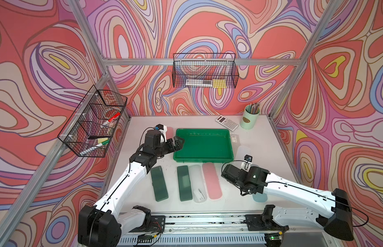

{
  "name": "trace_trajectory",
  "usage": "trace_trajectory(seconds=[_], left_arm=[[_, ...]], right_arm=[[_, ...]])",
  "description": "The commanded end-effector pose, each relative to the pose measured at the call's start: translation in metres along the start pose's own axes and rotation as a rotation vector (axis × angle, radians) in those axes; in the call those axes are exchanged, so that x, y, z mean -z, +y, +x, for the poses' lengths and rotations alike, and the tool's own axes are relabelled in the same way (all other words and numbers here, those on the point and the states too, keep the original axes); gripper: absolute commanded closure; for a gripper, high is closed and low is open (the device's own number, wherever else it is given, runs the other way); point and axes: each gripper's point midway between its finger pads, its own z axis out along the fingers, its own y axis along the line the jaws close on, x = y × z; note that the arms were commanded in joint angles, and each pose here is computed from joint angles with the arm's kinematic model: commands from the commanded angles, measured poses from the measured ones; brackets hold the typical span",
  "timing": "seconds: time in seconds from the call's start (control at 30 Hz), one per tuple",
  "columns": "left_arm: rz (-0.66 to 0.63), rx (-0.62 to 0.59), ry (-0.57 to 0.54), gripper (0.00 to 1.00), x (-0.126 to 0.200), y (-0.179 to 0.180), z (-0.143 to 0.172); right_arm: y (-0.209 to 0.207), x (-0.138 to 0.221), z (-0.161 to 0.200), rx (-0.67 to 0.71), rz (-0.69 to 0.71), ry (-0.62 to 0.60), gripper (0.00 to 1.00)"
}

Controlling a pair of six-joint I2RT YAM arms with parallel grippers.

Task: Put the pencil case into the storage box
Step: Place the pencil case at the storage box.

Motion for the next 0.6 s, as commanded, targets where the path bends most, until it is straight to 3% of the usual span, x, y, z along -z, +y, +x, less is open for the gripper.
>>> trace_trajectory(seconds=[0.0,0.43,0.57], left_arm=[[0.051,-0.018,-0.024,0.01,0.003,-0.017,-0.012],[-0.008,-0.057,-0.068,0.01,0.006,-0.018,-0.033],[-0.072,-0.064,-0.026,0.01,0.001,-0.009,-0.036]], right_arm=[[-0.005,0.012,-0.023,0.018,0.014,-0.068,0.26],[0.031,0.035,-0.067,0.098,-0.102,-0.1,0.26],[0.052,0.03,-0.077,0.143,-0.15,-0.092,0.26]])
